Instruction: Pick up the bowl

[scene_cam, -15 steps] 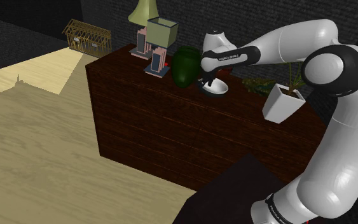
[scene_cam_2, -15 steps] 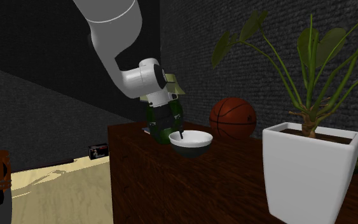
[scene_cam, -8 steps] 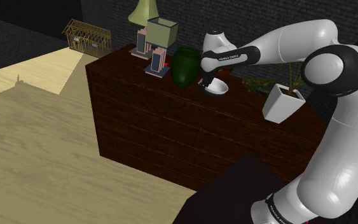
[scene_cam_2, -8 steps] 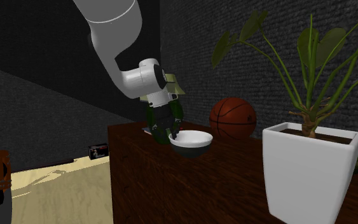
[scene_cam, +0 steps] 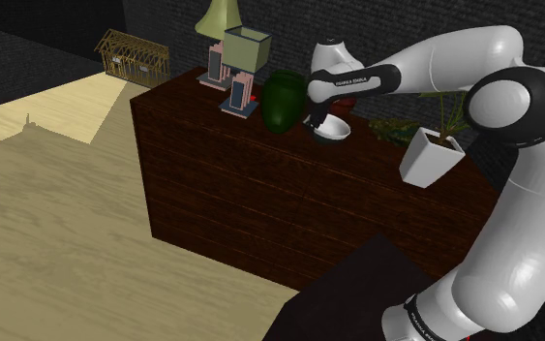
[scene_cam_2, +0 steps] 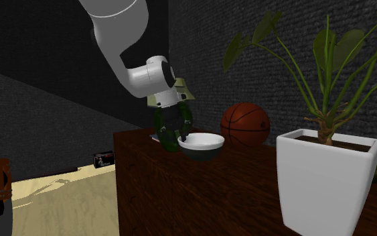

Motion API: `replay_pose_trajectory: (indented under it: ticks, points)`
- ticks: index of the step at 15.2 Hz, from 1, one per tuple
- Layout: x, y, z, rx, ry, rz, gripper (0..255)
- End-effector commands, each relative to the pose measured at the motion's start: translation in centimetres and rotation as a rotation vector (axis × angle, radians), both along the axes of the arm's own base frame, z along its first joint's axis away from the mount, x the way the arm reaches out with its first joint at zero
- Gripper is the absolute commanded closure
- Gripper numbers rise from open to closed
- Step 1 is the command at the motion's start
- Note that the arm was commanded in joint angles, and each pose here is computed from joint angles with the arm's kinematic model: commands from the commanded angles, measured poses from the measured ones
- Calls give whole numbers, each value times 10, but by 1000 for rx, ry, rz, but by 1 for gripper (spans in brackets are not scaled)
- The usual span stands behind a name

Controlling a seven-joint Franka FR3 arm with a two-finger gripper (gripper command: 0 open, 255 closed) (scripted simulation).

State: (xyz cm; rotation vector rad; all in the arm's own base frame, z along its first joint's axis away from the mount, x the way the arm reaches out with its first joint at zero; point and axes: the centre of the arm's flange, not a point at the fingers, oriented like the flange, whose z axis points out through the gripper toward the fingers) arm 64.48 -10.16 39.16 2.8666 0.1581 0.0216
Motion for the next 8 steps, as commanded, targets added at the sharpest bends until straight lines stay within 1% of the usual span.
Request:
replay_pose_trajectory:
  ticks: [1, 8]
  points:
    - [0, 1, 11, 0, 0, 0, 255]
    - [0, 1, 48, 0, 0, 0, 255]
